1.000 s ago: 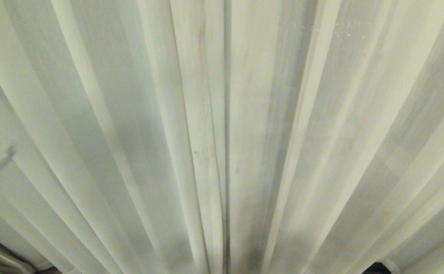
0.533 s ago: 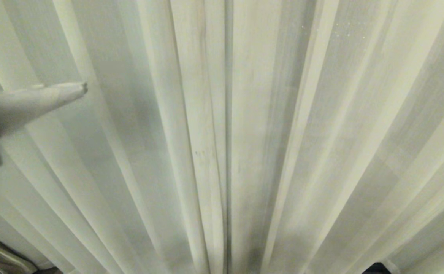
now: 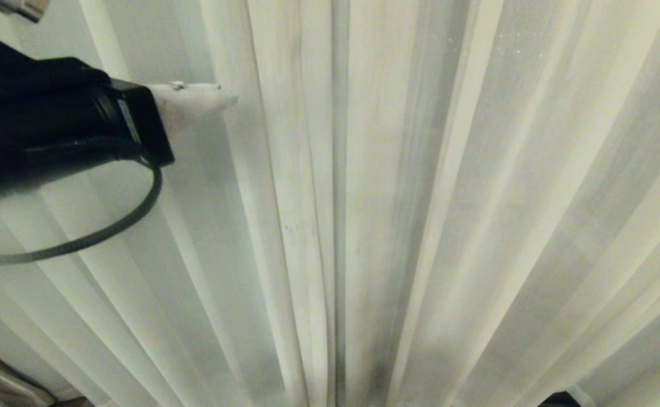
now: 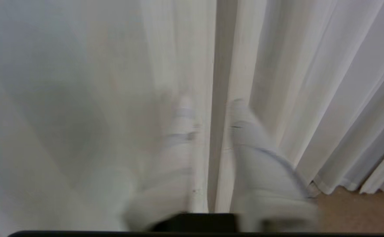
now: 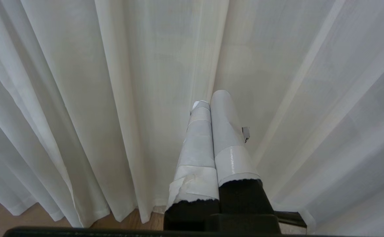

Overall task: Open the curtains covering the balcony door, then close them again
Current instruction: Pull the inner curtains open on both sides

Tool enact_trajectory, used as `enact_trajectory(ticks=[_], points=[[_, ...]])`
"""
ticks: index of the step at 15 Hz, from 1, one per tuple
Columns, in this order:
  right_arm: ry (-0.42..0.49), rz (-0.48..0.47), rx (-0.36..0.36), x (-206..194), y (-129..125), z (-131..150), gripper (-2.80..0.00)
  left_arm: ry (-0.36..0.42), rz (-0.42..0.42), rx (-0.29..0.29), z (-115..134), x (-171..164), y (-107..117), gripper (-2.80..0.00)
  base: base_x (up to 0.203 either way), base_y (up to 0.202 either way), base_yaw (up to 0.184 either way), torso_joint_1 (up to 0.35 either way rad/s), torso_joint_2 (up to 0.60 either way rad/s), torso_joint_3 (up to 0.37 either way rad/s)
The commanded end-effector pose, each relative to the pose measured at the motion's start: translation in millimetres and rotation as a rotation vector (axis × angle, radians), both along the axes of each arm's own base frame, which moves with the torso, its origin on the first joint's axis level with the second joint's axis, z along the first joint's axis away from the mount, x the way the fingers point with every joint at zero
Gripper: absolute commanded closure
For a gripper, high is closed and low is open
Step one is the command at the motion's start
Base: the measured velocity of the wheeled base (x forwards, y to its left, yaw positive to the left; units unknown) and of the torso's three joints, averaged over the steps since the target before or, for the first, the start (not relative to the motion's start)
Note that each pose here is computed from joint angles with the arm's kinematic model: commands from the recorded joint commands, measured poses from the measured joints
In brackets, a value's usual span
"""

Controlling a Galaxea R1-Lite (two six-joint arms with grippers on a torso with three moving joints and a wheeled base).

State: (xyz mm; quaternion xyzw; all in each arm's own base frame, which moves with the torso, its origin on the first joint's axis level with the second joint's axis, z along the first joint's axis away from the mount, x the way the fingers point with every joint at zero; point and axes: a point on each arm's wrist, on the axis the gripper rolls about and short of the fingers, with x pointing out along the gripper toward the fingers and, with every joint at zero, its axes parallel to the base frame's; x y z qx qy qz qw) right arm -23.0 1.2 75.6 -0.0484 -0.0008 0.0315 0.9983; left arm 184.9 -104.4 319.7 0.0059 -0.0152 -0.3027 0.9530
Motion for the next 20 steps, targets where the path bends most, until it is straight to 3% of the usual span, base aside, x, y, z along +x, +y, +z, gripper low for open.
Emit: enact_trajectory(ticks=[1,8,15,20], points=[[0.002,0.001,-0.001,0.1,0.0,0.0,0.0,0.024,-0.003,0.013,-5.7,9.0,-5.7,-2.8,0.0,0.0,0.0,0.0,0.0,0.0],[0.002,0.001,-0.001,0.1,0.0,0.0,0.0,0.004,0.012,0.002,4.9,29.7,-16.3,-2.8,0.0,0.0,0.0,0.0,0.0,0.0],[0.002,0.001,-0.001,0.1,0.0,0.0,0.0,-0.08,0.054,-0.012,21.4,79.6,-47.8,-2.8,0.0,0.0,0.0,0.0,0.0,0.0],[0.002,0.001,-0.001,0.1,0.0,0.0,0.0,-0.129,0.103,0.022,22.1,117.2,-68.0,-2.8,0.0,0.0,0.0,0.0,0.0,0.0]])
